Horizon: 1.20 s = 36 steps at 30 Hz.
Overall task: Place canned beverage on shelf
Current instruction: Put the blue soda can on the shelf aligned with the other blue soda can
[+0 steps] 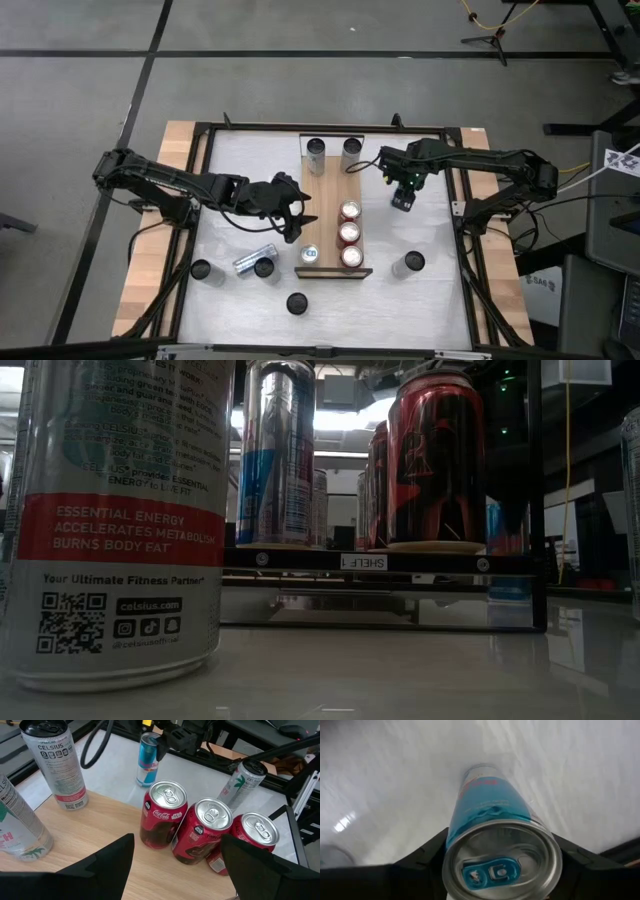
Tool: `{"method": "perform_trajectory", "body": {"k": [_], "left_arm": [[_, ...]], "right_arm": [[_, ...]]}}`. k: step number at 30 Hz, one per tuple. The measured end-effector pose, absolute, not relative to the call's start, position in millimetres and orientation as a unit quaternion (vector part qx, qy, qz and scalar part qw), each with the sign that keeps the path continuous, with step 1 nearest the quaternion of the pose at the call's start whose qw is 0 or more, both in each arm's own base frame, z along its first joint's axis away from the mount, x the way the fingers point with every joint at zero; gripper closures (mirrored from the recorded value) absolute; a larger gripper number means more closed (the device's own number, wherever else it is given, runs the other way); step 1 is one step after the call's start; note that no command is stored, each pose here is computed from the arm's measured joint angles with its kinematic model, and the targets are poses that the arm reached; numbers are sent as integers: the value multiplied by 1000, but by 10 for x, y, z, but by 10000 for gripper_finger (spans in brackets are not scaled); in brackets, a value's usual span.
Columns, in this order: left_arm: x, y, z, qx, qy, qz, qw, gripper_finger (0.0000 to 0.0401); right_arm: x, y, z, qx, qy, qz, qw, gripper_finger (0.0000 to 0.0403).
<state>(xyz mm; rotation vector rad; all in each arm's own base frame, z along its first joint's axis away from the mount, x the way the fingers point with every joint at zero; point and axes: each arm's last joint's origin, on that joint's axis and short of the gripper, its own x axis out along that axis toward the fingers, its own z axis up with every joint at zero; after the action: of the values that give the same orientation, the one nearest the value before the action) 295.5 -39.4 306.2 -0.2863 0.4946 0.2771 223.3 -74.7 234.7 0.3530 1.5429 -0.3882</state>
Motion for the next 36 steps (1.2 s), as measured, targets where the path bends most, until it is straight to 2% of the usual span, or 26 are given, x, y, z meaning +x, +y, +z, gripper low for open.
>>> {"method": "perform_trajectory", "body": {"k": [9, 21, 29, 36], "left_arm": [[2955, -393, 3062, -141, 243, 137, 950, 112], [2955, -393, 3060, -140, 243, 137, 950, 112], [2956, -393, 3063, -139, 242, 136, 950, 112], [2973, -396, 3089, -137, 228, 131, 955, 112]], "right_arm": [[2267, -756, 2407, 201, 672, -211, 681, 172], [2272, -756, 3110, 226, 653, -231, 685, 172], [2260, -751, 3704, 261, 580, -257, 727, 172], [2225, -722, 4164, 294, 500, -237, 779, 172]]}}
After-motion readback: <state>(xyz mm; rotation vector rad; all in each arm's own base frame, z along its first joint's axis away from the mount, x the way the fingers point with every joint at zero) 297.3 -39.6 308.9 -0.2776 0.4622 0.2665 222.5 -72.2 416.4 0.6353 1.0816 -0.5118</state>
